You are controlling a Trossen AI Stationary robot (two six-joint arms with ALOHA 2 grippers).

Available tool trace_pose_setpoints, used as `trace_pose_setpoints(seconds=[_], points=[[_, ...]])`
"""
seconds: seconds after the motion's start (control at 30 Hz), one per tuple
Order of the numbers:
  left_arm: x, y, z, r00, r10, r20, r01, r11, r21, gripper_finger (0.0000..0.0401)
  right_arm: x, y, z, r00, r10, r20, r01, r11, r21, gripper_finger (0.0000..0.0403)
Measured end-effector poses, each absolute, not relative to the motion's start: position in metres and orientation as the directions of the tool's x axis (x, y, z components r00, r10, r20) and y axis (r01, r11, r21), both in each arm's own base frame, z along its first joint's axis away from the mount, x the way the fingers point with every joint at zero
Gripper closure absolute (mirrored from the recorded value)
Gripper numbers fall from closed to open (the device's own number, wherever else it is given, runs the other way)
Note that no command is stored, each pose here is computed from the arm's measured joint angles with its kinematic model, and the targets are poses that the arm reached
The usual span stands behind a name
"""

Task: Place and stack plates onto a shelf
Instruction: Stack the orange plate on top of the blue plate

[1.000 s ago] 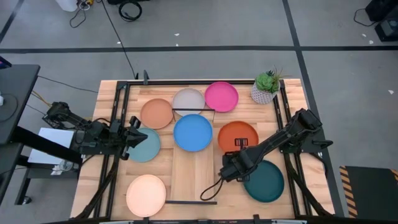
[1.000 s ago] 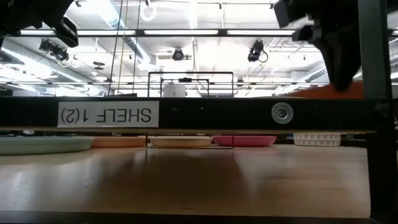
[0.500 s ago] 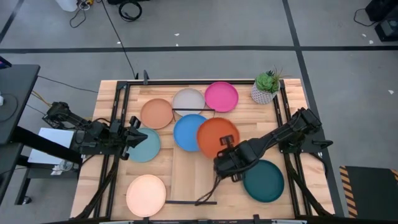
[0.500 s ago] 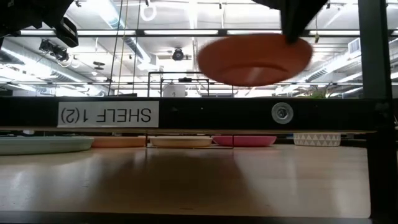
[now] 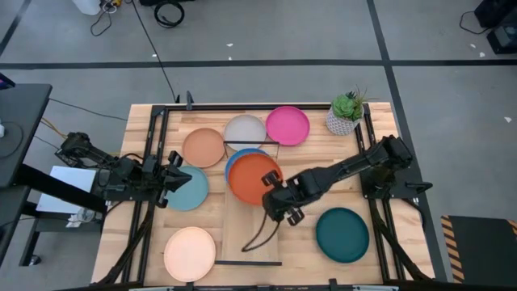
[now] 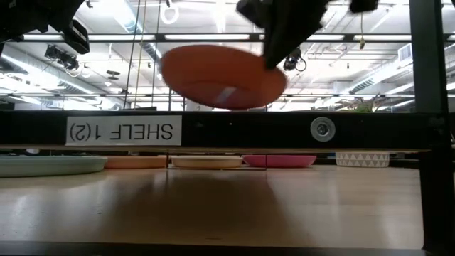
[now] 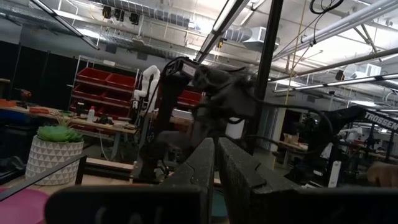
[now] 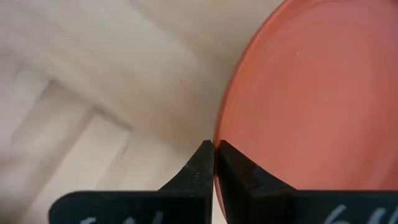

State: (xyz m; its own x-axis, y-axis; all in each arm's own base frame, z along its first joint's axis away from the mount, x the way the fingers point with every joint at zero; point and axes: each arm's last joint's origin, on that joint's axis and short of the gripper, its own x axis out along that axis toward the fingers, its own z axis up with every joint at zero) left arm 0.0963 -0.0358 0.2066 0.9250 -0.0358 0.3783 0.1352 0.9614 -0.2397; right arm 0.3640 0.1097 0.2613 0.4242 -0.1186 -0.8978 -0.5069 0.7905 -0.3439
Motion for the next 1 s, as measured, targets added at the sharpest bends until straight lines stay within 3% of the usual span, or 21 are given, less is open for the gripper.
trace_pose_setpoints(seconds=[0.6, 1.0], points=[[0.096, -0.036, 0.206, 0.926, -0.036, 0.376, 0.134, 0.962, -0.239, 0.0374, 0.380, 0.048, 0.220, 0.463, -0.058, -0.884, -0.523, 0.788, -0.325, 0.0384], [0.096, -0.036, 0.206, 0.926, -0.036, 0.376, 0.135, 0.962, -0.239, 0.0374, 0.381, 0.045, 0.218, 0.476, 0.000, -0.880, -0.521, 0.806, -0.282, 0.0332]])
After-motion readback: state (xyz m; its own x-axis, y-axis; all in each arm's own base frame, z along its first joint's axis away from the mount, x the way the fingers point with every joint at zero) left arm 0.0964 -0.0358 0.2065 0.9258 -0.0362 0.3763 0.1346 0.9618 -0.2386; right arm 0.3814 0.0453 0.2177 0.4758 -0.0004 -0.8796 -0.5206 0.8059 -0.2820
